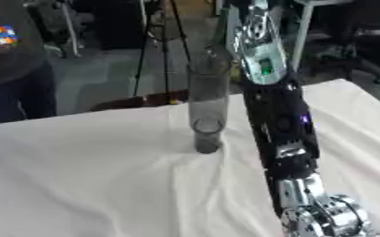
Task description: Arrange flowers into the vase.
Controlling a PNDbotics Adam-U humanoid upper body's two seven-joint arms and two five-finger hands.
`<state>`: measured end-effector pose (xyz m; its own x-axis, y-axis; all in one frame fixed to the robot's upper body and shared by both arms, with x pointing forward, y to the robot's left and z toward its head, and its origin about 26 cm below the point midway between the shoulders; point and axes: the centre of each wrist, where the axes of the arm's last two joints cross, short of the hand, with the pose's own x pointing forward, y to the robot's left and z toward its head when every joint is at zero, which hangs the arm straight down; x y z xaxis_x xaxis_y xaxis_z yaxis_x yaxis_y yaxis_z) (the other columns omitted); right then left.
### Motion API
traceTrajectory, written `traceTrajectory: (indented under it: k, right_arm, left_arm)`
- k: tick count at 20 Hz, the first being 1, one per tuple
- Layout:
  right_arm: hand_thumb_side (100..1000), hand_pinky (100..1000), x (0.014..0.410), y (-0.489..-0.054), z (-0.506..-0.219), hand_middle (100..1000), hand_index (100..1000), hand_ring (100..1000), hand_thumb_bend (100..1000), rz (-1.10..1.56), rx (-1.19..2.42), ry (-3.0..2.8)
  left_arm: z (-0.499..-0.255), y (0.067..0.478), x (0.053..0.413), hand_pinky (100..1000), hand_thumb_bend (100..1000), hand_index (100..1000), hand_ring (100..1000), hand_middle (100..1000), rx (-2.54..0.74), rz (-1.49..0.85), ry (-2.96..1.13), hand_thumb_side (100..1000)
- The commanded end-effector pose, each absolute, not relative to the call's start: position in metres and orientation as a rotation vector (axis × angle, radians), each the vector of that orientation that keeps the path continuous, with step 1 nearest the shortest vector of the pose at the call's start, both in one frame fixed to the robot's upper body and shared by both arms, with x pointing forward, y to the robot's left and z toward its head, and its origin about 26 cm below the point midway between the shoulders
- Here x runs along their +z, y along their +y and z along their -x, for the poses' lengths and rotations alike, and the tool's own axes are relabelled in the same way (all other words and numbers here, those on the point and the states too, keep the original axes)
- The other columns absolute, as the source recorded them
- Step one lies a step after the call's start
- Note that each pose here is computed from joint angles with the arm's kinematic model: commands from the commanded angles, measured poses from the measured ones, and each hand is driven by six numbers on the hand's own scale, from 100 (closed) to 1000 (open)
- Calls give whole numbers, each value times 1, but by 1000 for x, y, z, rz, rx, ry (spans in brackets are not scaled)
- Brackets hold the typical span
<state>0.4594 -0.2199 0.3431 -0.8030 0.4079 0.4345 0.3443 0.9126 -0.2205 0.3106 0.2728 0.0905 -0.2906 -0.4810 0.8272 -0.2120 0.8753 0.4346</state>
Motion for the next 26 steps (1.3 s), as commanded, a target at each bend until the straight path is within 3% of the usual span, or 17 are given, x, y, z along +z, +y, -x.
traceTrajectory:
  k: [1, 26]
  right_arm:
    - [1000, 100, 359, -232, -453, 100, 138, 100, 100, 603, 173, -2619]
    - [1000, 100, 343, -249, -457, 100, 141, 100, 100, 637, 223, -2584]
  left_arm:
    - [-312, 273, 100, 504, 324, 721, 688, 614, -292, -519, -1906, 784]
    - [-312, 271, 98, 506, 316, 721, 688, 614, -288, -502, -1905, 792]
